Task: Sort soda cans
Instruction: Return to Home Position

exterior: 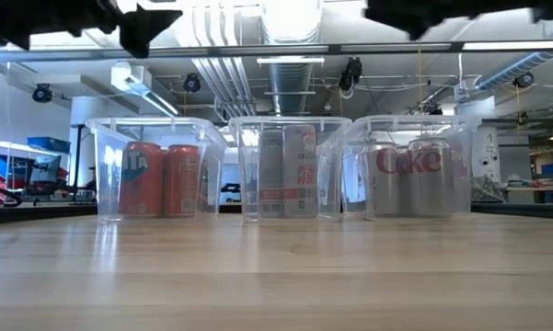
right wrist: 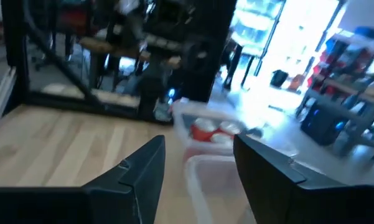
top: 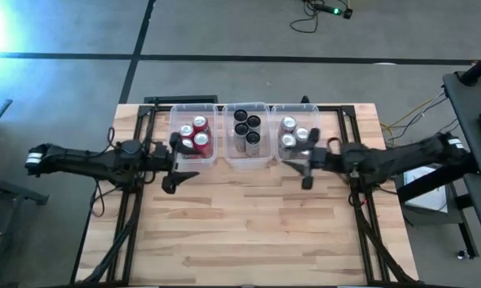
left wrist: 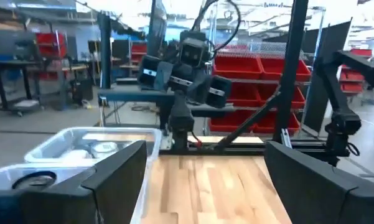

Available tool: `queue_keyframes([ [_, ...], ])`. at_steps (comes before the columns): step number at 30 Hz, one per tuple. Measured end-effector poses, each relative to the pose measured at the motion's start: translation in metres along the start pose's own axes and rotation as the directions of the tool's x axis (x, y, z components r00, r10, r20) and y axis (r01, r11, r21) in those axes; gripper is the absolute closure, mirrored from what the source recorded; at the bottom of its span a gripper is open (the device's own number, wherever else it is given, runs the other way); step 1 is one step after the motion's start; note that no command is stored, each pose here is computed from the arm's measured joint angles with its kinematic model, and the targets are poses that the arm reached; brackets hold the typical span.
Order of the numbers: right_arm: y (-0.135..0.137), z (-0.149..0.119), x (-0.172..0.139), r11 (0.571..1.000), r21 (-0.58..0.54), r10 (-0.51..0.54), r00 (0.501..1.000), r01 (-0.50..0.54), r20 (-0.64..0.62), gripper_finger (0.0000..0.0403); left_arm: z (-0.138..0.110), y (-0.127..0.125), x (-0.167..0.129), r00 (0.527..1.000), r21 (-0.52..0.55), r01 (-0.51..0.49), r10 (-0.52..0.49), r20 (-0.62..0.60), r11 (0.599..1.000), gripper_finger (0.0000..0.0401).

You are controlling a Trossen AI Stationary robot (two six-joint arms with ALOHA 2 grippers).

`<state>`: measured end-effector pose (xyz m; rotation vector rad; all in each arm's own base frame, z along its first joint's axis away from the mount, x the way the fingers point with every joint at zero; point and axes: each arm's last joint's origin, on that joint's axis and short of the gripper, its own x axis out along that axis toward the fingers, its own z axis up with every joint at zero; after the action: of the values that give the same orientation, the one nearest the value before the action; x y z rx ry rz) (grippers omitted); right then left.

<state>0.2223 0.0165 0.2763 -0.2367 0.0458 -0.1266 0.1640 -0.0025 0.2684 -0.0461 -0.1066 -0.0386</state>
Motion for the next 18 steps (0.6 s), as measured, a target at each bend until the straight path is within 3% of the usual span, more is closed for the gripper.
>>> queue_keyframes([
  [7, -0.017, -0.015, -0.062, 0.984, 0.073, -0.161, 0.987, 0.162, -0.024, 0.0228, -0.017, 0.001, -0.021, 0.999, 0.013, -0.036, 0.036, 0.004, 0.999, 0.0092],
  [13, -0.023, -0.031, -0.108, 0.964, 0.234, -0.160, 0.977, 0.125, 0.138, 0.0237, -0.020, 0.001, -0.037, 0.999, 0.007, -0.041, 0.040, 0.028, 0.999, 0.0092],
  [18, -0.020, -0.056, -0.120, 0.955, 0.273, -0.171, 0.969, 0.118, 0.180, 0.0247, -0.025, 0.001, -0.048, 0.999, 0.000, -0.043, 0.043, 0.011, 0.999, 0.0092],
])
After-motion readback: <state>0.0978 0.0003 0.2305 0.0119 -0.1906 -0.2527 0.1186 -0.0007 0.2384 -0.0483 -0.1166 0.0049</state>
